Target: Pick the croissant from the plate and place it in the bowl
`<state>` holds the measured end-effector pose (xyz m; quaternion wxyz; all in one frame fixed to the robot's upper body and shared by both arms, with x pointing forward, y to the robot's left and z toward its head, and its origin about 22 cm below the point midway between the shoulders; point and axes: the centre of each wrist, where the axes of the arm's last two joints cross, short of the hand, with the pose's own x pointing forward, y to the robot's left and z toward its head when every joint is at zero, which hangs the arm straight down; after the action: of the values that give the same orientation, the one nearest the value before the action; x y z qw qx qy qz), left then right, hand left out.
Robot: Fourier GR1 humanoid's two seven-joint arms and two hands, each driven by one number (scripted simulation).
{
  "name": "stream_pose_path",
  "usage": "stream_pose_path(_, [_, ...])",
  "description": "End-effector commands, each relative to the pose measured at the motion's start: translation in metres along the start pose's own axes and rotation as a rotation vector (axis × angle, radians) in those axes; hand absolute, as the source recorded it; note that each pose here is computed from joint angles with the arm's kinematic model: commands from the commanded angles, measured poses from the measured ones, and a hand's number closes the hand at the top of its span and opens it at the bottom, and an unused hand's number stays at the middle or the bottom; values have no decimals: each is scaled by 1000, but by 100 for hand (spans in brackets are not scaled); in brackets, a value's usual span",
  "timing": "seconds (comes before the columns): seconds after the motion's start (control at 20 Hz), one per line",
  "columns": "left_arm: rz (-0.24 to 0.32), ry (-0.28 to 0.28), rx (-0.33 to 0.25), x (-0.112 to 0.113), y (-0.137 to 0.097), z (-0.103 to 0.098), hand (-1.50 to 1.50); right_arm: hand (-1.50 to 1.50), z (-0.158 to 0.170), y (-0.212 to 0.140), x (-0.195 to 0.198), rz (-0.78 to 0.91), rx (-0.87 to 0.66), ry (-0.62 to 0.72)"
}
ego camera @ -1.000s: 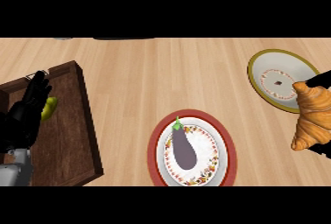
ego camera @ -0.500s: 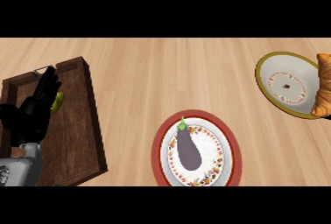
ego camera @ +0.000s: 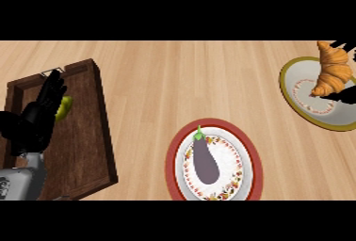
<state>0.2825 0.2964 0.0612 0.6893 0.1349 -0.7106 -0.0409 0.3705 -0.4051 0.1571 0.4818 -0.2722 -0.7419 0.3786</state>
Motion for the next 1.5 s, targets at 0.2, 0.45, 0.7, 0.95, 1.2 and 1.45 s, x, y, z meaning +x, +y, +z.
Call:
stream_pose_path(0.2, [-10, -8, -23, 7, -11, -8, 0, 150, -7, 3, -25, 293, 175, 141])
stream_pose_path(0.45, [2, -14, -30, 4, -1, -9, 0, -150, -9, 26, -47, 82, 215, 280])
stream_pose_path(0.7, [-10, -40, -11, 12, -9, -11, 0, -150, -6, 22, -54, -35, 268, 166])
stream_pose_path(0.95, [-4, -20, -30, 17, -17, -10, 0, -150, -1, 13, -60, -448, 71, 138])
stream_pose_path(1.2, [16, -10, -26, -1, -13, -1, 0, -150, 30, -24, -76, -733, -102, 133])
stream_pose_path(1.45, [1, -28, -15, 9, -1, -5, 0, -150, 79, -71, -89, -734, -78, 227])
